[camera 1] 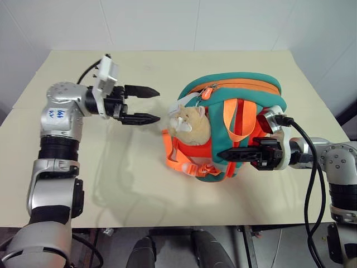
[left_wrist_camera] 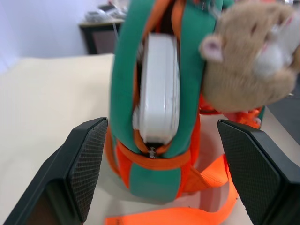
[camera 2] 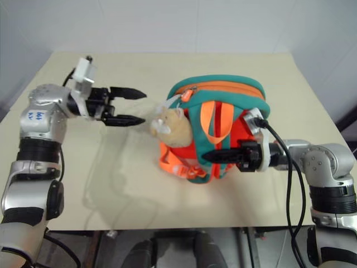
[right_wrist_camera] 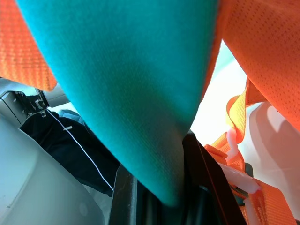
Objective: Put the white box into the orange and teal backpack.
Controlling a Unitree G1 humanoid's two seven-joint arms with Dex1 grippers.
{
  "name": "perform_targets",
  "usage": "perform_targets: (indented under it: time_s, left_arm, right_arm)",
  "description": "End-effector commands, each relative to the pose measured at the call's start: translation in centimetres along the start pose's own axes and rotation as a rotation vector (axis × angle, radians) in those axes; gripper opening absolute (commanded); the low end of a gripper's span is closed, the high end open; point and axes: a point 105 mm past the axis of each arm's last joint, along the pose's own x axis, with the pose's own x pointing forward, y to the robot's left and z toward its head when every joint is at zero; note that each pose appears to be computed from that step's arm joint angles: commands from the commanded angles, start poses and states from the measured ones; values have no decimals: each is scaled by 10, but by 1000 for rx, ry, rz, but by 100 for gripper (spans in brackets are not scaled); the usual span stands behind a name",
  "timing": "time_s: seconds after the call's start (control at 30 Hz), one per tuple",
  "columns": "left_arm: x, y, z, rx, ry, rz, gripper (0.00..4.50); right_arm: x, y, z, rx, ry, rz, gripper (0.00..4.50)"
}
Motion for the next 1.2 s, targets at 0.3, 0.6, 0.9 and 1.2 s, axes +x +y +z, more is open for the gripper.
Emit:
perform_targets:
  time_s: [0.3,0.6,0.9,1.2]
  left_arm:
    - [1,-4,-2,77,-28,4,180]
    - [16,-2,-9,81,-46,-10,4]
    - [42,2,-24,84,-20,-1,4]
    - [87,-1,-33,32,-106,-25,4]
  right_arm:
    - [4,7,8,-41,-7,42,3]
    - [4,7,8,-46,-15,34,3]
    - [4,8,7,-49,-31,29,3]
    - [5,10,4,-45,-55,20,3]
